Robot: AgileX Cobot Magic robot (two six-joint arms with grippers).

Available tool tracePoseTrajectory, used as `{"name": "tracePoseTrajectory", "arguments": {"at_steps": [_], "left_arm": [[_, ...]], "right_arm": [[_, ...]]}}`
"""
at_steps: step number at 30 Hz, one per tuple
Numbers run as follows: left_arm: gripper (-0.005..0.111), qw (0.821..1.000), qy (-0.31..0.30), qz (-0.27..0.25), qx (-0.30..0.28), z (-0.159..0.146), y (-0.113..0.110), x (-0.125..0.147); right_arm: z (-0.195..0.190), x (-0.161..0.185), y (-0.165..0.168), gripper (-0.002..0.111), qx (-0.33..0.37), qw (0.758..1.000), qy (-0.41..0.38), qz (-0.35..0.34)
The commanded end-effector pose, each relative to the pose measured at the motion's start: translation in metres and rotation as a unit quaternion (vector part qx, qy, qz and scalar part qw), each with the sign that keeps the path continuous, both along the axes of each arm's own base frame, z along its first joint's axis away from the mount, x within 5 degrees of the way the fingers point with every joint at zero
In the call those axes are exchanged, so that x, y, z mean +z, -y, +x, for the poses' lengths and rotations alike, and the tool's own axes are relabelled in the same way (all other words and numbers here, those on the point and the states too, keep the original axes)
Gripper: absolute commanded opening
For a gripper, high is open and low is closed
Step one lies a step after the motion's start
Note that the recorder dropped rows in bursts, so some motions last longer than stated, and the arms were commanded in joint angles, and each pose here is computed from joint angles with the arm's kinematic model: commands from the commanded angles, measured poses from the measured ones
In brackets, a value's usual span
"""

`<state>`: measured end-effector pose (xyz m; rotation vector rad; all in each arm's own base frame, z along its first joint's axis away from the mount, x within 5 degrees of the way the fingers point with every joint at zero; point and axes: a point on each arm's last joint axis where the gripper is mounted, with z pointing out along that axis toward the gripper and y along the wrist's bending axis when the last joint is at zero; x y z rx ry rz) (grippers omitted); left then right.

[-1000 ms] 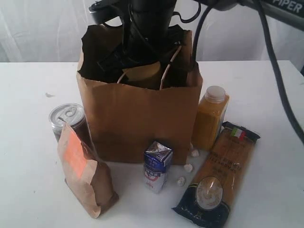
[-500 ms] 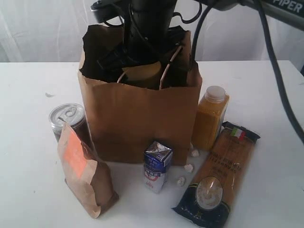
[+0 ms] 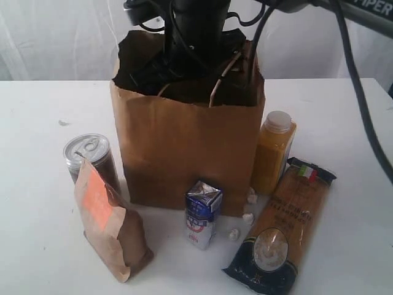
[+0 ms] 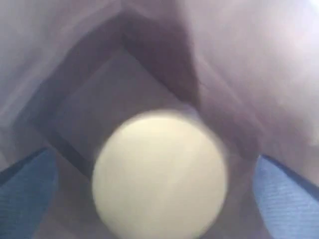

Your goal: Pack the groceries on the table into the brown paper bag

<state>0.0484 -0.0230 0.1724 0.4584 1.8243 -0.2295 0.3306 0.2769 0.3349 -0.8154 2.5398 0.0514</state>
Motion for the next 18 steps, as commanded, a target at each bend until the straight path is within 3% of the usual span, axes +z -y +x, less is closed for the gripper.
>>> {"name": "tracePoseTrajectory", "arguments": {"at_steps": [1, 7, 18], "left_arm": [[0.0, 1.0, -0.004, -0.002, 0.001, 0.0, 0.0, -0.002], [0.0, 1.0, -0.004, -0.002, 0.001, 0.0, 0.0, -0.002], [0.0, 1.0, -0.004, -0.002, 0.001, 0.0, 0.0, -0.002]], "right_arm": [[-0.006, 0.008, 0.001, 0.105, -0.002, 1.0, -0.005, 0.023], [-0.025, 0.053, 0.019, 0.1, -0.002, 0.998, 0.036, 0.058], [-0.047, 0.101, 0.048, 0.093, -0.019, 0.991, 0.106, 0.075]]}}
